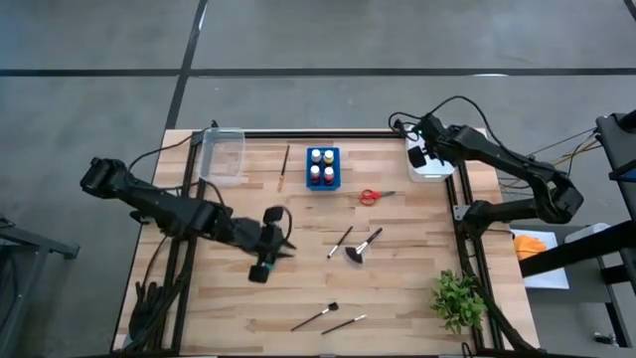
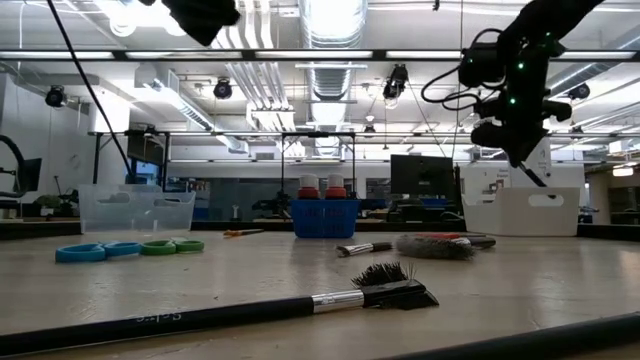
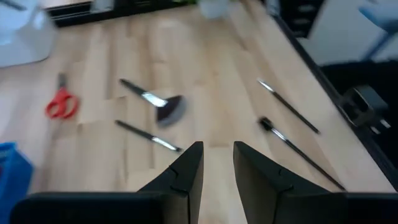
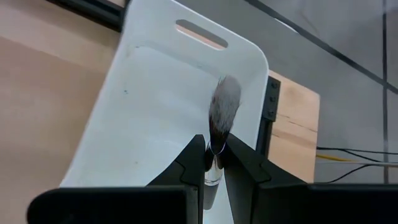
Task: Pick & Place Paint Supplies
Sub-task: Put the black powder brush into the white bin, then put the black highlighter brush into the white bin, then put the black eyeshadow brush into the white bin
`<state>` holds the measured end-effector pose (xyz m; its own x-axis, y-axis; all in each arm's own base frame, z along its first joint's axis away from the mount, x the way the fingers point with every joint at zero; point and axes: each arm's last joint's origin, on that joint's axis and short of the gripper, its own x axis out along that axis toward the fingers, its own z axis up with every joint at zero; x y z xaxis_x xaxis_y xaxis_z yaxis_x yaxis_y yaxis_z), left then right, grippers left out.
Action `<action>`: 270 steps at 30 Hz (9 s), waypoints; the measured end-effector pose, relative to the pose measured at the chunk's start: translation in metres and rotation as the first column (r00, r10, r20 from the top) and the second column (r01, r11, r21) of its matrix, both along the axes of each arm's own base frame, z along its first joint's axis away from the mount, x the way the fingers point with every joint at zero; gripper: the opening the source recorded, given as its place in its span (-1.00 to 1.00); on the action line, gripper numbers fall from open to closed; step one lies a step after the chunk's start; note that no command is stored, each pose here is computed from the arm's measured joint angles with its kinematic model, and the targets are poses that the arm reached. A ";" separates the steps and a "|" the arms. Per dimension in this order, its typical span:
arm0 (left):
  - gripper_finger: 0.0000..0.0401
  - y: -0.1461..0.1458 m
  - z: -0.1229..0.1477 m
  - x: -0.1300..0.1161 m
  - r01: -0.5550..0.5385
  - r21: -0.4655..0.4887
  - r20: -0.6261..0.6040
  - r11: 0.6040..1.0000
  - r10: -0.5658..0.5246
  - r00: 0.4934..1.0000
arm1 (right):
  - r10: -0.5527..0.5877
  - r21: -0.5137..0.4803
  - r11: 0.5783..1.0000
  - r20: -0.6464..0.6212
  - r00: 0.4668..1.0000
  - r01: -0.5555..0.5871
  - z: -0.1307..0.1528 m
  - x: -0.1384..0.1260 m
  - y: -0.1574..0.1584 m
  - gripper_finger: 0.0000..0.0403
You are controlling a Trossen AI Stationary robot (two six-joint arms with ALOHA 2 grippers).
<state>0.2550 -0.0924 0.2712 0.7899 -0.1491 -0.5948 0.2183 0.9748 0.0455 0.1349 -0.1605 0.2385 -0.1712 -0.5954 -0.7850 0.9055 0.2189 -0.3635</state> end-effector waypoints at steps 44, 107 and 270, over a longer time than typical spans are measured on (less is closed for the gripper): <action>-0.53 -0.025 0.004 -0.006 0.216 0.122 0.077 0.969 -0.227 0.971 | 0.433 -0.069 0.896 0.362 0.825 -0.440 0.027 0.038 0.040 0.12; -0.53 -0.059 0.007 -0.022 0.509 0.155 0.116 0.847 -0.527 0.842 | 0.921 -0.019 0.061 0.385 0.049 -0.998 -0.123 0.162 0.224 -0.68; -0.53 -0.059 0.000 -0.021 0.495 0.125 0.163 0.860 -0.510 0.844 | 0.845 -0.127 -0.126 0.505 -0.174 -0.984 -0.097 0.121 0.365 0.02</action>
